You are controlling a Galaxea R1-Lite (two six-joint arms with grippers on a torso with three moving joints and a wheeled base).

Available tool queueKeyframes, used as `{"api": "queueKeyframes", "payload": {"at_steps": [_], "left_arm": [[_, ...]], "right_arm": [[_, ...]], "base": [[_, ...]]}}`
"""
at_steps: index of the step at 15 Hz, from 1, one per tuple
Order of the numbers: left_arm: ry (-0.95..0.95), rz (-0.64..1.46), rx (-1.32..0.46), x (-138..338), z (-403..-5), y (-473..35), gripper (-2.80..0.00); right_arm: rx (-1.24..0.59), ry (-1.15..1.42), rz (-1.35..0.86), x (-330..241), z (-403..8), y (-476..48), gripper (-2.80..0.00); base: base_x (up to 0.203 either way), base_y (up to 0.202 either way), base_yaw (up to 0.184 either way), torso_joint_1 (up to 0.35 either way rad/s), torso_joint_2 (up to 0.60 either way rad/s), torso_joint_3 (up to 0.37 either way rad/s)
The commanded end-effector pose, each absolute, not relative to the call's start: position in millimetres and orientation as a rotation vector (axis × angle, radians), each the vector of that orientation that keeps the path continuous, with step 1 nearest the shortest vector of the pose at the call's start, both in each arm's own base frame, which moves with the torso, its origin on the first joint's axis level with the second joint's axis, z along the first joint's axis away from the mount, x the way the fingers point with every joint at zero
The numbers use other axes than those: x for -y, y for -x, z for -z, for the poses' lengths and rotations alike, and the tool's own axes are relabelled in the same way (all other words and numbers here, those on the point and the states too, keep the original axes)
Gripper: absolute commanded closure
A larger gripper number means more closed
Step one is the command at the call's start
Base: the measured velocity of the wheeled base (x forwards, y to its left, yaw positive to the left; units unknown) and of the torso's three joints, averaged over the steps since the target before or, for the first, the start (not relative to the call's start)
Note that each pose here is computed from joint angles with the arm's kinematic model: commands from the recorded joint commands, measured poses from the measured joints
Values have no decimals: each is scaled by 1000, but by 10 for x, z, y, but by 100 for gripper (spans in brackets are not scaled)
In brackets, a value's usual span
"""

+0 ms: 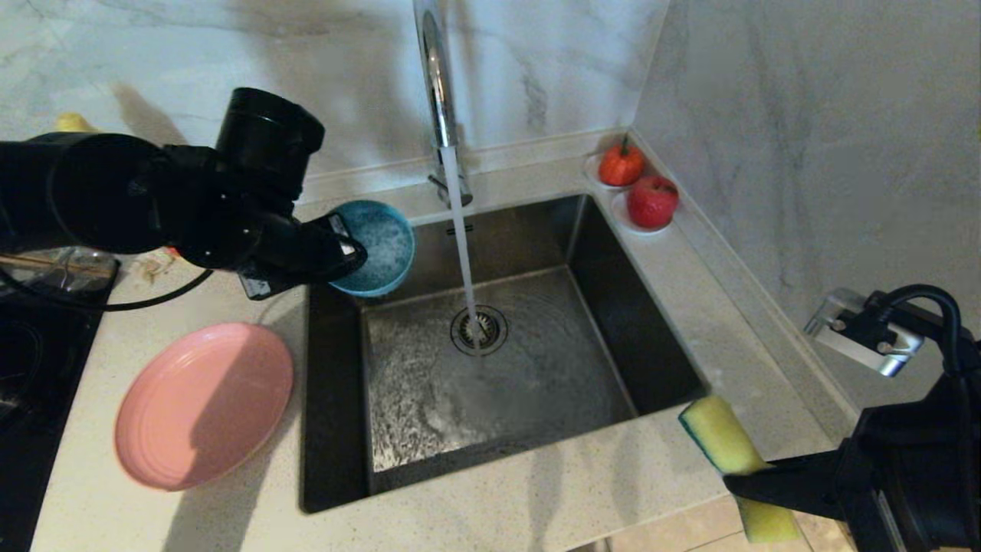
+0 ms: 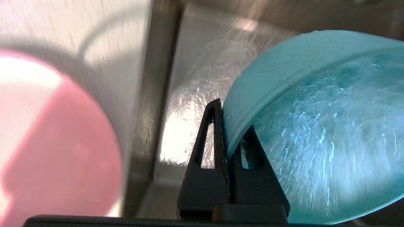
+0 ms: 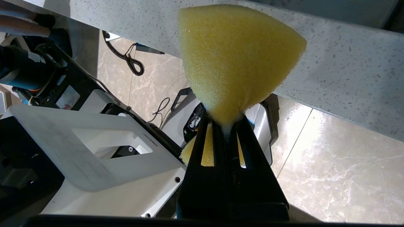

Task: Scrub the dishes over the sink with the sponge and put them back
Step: Wash the bowl

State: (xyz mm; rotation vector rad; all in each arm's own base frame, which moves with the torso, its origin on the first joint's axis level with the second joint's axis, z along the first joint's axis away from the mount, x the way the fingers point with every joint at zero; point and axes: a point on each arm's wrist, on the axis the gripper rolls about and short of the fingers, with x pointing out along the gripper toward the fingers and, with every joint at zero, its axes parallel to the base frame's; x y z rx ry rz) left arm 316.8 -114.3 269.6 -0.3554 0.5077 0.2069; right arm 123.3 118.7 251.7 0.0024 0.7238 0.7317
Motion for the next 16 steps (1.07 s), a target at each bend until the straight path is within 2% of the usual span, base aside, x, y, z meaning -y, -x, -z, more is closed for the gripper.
{"api": "queueKeyframes", "payload": {"at_steps": [1,4,11,16], "left_arm": [[313,-149,-387,1066,-2865,-2980,0],[255,-97,-259,1061,-2901,-2965,0],[243,-34,-86,1069,-2926,-2970,0],[164,148,58,1014,-2968,-2733,0]], "right_arm": [[-718,-4,-734,-1166,-2531,-1210,0],[-740,4,-730,-1168,-2480,-1211,0],[-757,10,-726,-1166,-2425,-1209,0],[-773,14,-724,-1158,-2382,-1200,0]], "base": [[0,0,0,0,0,0],[0,0,0,0,0,0],[0,0,0,0,0,0],[0,0,0,0,0,0]]}}
